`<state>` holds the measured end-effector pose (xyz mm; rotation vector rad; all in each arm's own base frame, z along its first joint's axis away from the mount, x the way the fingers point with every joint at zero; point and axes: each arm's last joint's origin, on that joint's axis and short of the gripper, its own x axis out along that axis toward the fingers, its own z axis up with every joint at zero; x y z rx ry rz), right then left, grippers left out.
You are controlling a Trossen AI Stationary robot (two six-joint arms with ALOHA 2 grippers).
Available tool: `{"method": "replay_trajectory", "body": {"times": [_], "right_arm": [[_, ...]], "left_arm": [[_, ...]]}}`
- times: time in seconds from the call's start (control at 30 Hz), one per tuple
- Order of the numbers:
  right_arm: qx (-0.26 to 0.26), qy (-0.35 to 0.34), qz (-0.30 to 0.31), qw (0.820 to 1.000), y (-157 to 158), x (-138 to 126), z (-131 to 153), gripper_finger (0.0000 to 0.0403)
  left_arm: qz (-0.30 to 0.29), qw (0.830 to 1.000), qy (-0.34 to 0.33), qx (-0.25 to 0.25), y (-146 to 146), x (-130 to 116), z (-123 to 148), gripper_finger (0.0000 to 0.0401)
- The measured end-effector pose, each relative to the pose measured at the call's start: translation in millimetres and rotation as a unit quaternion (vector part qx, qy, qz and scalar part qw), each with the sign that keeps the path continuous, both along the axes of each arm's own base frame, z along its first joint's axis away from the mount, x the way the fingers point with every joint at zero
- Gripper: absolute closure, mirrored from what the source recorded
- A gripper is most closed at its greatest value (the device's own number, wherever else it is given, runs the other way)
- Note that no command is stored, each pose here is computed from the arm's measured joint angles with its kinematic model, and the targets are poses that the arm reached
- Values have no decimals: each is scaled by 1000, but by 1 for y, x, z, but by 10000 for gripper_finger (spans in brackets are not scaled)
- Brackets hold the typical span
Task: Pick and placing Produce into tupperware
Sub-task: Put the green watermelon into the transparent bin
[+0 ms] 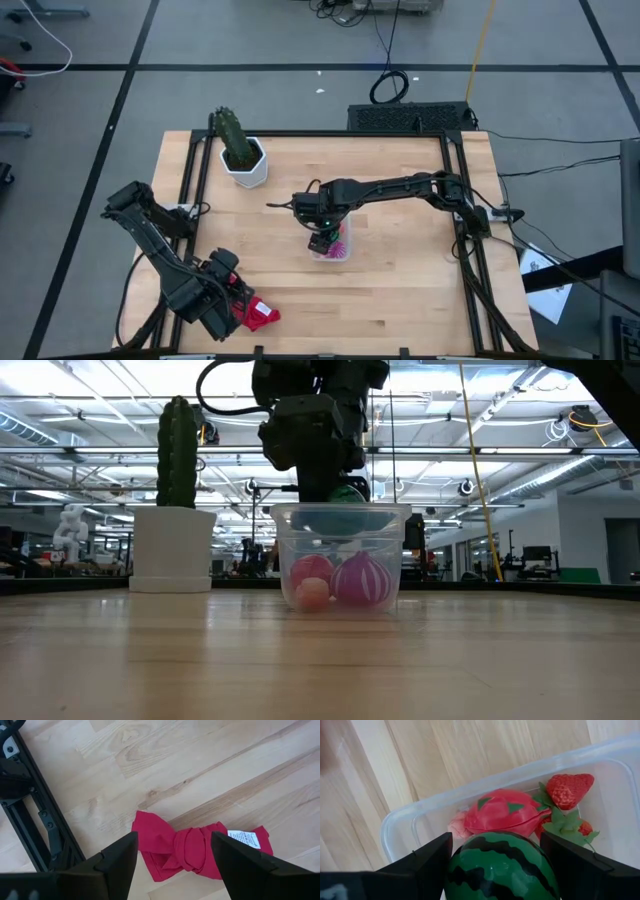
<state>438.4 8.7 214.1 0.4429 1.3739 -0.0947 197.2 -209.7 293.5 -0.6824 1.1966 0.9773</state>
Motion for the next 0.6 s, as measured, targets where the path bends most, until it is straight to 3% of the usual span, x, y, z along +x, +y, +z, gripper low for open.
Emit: {"method": "replay_trajectory", "body": {"times": [0.37, 0.6], "right_arm": [[9, 2, 6, 1000, 1, -1, 0, 116], [12, 3, 4, 1000, 1, -1, 0, 73]], "left_arm": [[0, 1000, 0, 0, 0, 0, 0, 148], [0, 1000, 0, 0, 0, 0, 0, 148]]}}
